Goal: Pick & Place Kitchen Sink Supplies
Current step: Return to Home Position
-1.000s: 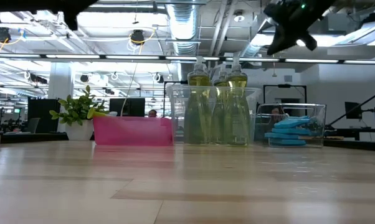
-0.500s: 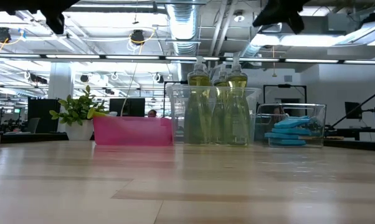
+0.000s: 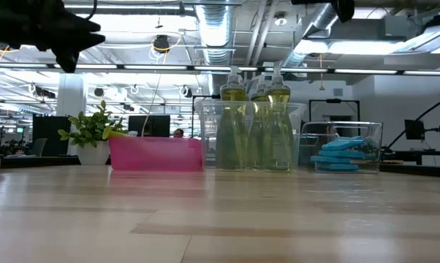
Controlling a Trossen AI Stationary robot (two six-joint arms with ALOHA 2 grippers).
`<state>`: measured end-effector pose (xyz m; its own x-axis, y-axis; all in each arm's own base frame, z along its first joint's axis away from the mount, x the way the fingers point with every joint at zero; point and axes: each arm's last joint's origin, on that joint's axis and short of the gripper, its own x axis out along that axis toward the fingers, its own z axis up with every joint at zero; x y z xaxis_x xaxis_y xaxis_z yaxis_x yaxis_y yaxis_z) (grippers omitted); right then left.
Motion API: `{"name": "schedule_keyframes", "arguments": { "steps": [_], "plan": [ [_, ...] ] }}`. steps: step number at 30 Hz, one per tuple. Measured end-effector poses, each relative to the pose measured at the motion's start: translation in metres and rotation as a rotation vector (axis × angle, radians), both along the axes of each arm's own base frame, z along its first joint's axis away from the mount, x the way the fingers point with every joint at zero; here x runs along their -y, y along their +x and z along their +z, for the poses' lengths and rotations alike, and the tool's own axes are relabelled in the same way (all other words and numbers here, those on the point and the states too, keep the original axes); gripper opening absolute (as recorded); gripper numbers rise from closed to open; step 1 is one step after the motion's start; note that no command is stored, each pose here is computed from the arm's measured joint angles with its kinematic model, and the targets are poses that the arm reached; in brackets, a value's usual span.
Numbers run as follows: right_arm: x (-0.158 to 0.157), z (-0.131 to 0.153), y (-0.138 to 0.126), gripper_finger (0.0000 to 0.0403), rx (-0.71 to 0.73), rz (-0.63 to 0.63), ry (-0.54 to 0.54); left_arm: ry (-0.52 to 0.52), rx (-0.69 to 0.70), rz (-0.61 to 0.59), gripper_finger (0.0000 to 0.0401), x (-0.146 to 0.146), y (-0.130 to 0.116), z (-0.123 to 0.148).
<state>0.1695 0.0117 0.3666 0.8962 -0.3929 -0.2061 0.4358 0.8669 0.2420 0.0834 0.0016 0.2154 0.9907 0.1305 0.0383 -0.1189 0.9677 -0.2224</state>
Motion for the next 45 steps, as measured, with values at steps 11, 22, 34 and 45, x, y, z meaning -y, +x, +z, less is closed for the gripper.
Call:
{"name": "schedule_keyframes", "arguments": {
  "steps": [11, 22, 34, 45],
  "plan": [
    [-0.031, 0.002, -0.005, 0.0, 0.01, 0.189, -0.02, -0.05, -0.043, 0.025, 0.0116, 0.0, 0.009, -0.036],
    [-0.053, 0.003, -0.015, 0.0, 0.016, 0.198, -0.077, -0.052, 0.001, 0.021, 0.0116, 0.0, 0.013, -0.044],
    [-0.068, -0.001, -0.021, 0.0, -0.009, 0.311, -0.082, -0.05, -0.006, 0.022, 0.0116, 0.0, 0.013, -0.045],
    [-0.067, -0.015, -0.014, 0.0, -0.092, 0.156, -0.085, -0.063, -0.004, 0.021, 0.0116, 0.0, 0.013, -0.045]
  ]
}}
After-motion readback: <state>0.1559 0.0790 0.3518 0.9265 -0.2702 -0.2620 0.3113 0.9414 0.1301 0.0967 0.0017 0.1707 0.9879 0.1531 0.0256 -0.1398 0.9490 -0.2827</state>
